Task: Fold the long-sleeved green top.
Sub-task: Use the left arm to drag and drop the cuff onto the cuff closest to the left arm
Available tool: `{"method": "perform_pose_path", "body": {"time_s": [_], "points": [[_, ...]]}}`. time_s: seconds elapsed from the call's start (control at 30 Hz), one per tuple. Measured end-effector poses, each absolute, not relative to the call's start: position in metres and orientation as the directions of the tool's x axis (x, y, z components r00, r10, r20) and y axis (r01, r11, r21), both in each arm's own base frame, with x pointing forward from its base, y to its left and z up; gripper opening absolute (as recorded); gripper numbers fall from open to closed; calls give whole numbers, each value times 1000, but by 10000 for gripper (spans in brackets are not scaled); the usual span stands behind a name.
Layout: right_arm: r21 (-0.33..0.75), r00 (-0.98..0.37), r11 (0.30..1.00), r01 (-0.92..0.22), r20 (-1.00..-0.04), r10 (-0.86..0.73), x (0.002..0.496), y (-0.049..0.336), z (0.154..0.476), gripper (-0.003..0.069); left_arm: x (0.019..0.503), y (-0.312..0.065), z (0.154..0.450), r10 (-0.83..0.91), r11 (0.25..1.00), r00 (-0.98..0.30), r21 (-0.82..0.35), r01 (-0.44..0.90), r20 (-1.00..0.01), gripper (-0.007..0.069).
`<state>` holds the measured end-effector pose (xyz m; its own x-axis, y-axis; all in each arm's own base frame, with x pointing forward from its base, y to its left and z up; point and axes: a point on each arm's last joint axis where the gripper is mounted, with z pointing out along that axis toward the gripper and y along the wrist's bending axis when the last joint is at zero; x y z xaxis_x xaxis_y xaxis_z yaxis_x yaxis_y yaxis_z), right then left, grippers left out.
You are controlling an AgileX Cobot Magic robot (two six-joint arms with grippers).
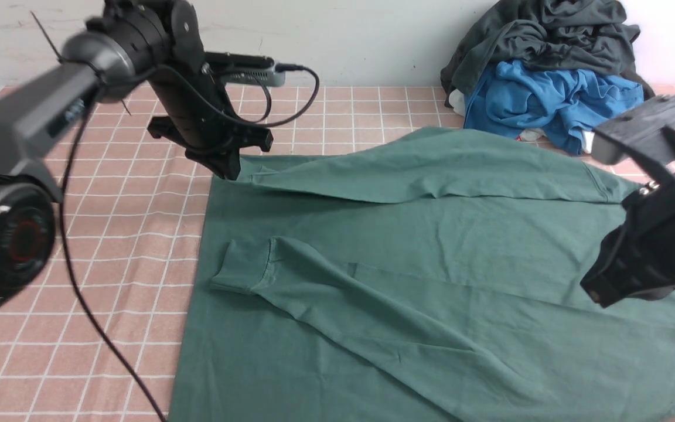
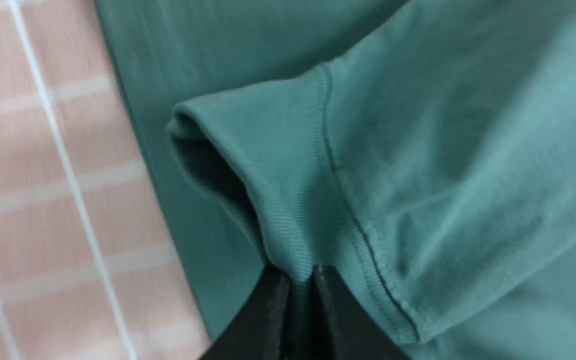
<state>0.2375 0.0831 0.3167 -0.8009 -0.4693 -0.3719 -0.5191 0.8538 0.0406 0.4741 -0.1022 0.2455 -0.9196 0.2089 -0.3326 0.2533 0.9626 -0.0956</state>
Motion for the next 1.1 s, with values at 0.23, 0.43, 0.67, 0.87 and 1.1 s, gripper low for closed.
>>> {"method": "perform_pose_path", "body": {"time_s": [0.23,0.43,0.67,0.87,1.1], "points": [[44,-764,849,-527,-463,-450,207,77,348,-14,398,-107,261,233,955,-939,-124,270,-252,28],[35,-711,840,-541,-553,-435,180,72,371,-14,324,-110,245,237,953,-940,-130,274,-244,28],[26,-623,752,-658,-580,-525,159,93,378,-14,277,-116,208,275,943,-931,-123,310,-239,32],[27,-589,707,-706,-577,-566,151,106,378,-14,271,-115,185,284,943,-936,-114,312,-209,153],[58,-625,735,-676,-574,-530,151,106,378,-14,259,-114,196,339,929,-932,-113,353,-125,442]]}}
